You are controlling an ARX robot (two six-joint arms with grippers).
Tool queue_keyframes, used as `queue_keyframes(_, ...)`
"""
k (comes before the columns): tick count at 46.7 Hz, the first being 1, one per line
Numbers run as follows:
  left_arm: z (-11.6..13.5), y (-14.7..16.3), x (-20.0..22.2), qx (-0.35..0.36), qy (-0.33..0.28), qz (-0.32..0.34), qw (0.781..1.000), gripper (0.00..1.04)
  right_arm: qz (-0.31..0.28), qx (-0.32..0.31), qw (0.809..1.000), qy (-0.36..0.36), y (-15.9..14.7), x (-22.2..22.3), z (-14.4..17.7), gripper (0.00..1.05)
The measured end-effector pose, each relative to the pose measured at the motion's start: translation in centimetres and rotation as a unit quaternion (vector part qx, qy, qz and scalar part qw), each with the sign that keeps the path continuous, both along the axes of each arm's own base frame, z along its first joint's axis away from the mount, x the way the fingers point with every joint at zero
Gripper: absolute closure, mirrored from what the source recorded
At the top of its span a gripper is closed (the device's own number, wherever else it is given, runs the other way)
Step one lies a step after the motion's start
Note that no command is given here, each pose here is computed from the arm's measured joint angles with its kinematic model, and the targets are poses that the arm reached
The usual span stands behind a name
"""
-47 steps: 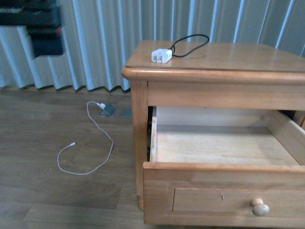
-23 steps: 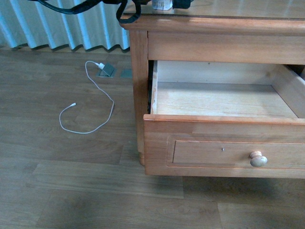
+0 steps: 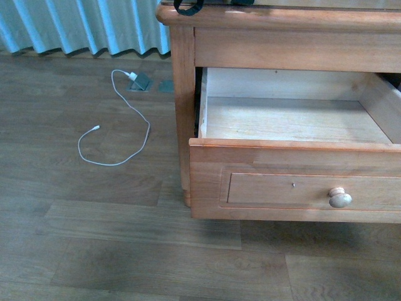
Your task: Put charger into drawer
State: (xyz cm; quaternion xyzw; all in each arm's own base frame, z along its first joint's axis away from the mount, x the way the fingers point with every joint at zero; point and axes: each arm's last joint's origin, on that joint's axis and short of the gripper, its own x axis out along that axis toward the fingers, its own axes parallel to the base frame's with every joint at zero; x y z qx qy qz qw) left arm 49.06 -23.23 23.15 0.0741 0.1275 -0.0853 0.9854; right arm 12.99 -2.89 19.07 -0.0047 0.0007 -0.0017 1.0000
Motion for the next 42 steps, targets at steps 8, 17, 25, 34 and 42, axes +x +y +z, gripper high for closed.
queue_keyframes(8,0.2,0.0,-0.4,0.004,-0.005,-0.010,1.000,0.65,0.000,0.000,1.000,0.000,0.0,0.0,0.0,0.08)
queue_keyframes(17,0.5,0.7,-2.2,0.005,-0.019,-0.038,0.999,0.65,0.000,0.000,1.000,0.000,0.0,0.0,0.0,0.08)
queue_keyframes(25,2.4,0.9,-6.0,0.013,-0.048,-0.106,0.993,0.65,0.000,0.000,1.000,0.000,0.0,0.0,0.0,0.08)
queue_keyframes(34,4.1,0.2,-11.3,0.021,-0.069,-0.204,0.976,0.65,0.000,0.000,1.000,0.000,0.0,0.0,0.0,0.08)
queue_keyframes(42,2.7,-0.9,-14.9,0.038,-0.047,-0.273,0.960,0.65,0.000,0.000,1.000,0.000,0.0,0.0,0.0,0.08)
